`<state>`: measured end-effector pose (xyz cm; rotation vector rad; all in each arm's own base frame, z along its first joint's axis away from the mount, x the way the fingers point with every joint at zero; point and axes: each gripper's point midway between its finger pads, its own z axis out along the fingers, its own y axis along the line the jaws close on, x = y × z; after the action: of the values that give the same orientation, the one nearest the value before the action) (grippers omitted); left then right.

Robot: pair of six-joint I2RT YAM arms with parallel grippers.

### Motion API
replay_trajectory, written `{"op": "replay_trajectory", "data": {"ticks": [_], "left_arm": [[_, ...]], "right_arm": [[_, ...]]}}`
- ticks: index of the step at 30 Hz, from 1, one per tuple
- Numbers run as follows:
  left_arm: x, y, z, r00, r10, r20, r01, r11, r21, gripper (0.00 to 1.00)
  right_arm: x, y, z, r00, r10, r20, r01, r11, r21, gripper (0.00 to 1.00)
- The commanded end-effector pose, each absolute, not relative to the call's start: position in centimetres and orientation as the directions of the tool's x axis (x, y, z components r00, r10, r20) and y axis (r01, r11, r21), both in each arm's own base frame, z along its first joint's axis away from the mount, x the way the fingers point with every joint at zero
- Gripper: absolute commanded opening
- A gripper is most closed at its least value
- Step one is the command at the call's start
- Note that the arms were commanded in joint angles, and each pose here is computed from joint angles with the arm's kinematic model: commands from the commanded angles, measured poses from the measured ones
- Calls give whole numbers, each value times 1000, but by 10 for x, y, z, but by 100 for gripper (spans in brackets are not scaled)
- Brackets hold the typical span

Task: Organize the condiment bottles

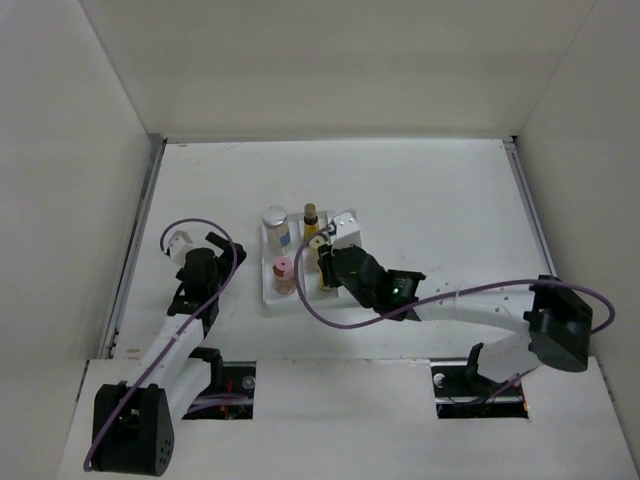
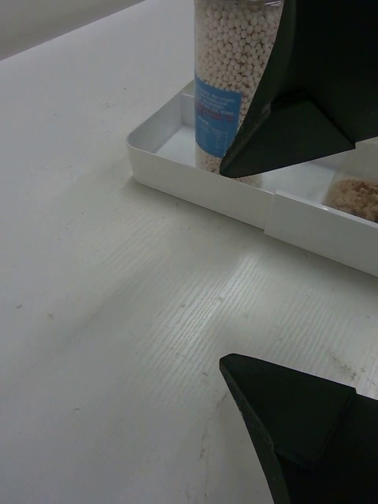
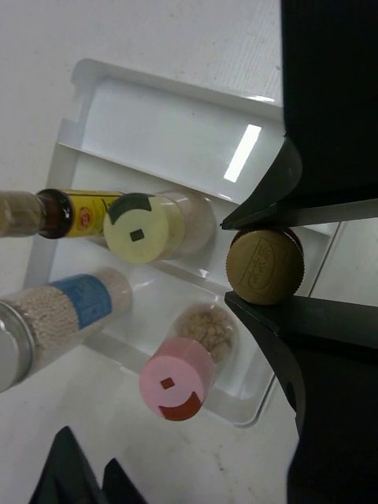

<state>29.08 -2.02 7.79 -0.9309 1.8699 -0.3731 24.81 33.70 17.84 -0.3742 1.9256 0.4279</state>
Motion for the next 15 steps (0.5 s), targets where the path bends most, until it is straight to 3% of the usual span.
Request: {"op": "replay_trajectory", "data": {"ticks": [1,7,9,12,15], "left_arm": [[301,-16,96,-179,-739,-649,-414,655,-632,100],[301,-14,96,-178,-742,-646,-414,652,-635,100],[301,-15,95,-181,-743,-645,-413,652,-636,100],[301,-14,98,-176,-738,-651,-412,656,-632,100],[299,-12,102,-152,-746,-649,-407,646,-646,100]], "right_arm": [[254,371,224,-299,73,-951,-469,857,213,29],[252,383,189,-289,-35,-957,-459,882,106,34],[249,385,184,-289,-47,-956,-458,884,95,44],[246,383,191,-286,-27,-958,-459,882,112,70],[242,373,218,-269,36,-962,-458,874,161,84]]}}
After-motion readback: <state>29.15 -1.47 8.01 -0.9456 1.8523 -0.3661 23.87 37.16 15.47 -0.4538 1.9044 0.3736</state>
